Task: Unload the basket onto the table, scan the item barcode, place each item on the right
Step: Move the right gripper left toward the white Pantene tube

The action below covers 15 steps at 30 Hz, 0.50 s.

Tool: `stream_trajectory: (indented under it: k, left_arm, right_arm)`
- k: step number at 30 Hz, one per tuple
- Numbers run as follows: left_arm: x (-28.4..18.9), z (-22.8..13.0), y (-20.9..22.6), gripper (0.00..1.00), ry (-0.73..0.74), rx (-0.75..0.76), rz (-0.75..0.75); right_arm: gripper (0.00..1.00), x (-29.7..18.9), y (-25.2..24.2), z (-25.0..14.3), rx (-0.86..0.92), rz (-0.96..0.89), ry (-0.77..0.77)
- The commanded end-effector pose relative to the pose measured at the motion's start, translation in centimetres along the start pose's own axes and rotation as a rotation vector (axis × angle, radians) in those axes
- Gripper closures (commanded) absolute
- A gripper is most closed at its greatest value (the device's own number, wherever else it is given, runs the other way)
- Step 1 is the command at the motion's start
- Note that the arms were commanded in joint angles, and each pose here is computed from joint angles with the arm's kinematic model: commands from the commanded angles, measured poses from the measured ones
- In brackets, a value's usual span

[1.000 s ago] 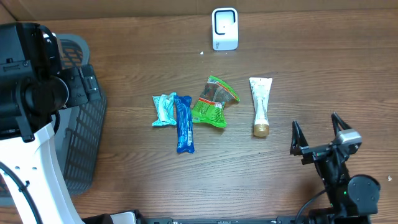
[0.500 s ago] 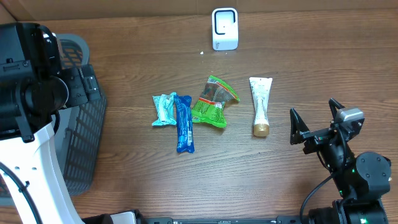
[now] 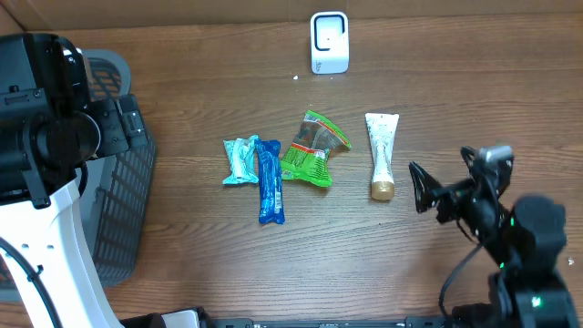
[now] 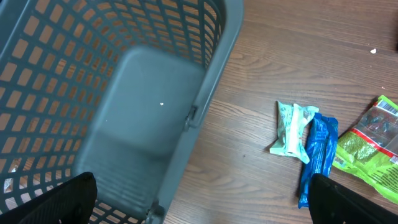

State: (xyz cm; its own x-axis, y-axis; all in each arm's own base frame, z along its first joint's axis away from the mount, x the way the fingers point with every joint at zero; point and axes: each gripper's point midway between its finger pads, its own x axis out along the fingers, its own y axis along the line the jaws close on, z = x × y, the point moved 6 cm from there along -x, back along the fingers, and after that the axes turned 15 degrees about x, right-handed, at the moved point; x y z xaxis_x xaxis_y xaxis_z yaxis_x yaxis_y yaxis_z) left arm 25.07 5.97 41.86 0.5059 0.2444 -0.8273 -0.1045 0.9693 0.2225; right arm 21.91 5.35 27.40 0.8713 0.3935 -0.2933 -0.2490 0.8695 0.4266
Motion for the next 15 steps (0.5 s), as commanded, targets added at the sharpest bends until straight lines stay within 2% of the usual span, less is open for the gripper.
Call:
stream_trajectory:
  k: [1, 8, 15]
  left_arm:
    - [-0.3, 0.2, 0.3, 0.01, -0.013, 0.022, 0.011]
    - [-0.3, 0.2, 0.3, 0.00, -0.013, 0.022, 0.011]
    - [-0.3, 0.2, 0.3, 0.00, -0.013, 0.022, 0.011]
  right_arm:
    - [0.00, 0.5, 1.4, 3.7, 0.023, 0.013, 0.047]
    - [0.00, 3.9, 1.5, 7.4, 0.126, -0.088, 0.314]
    - [0.01, 8.5, -0.8, 6.0, 0.169, -0.134, 0.431]
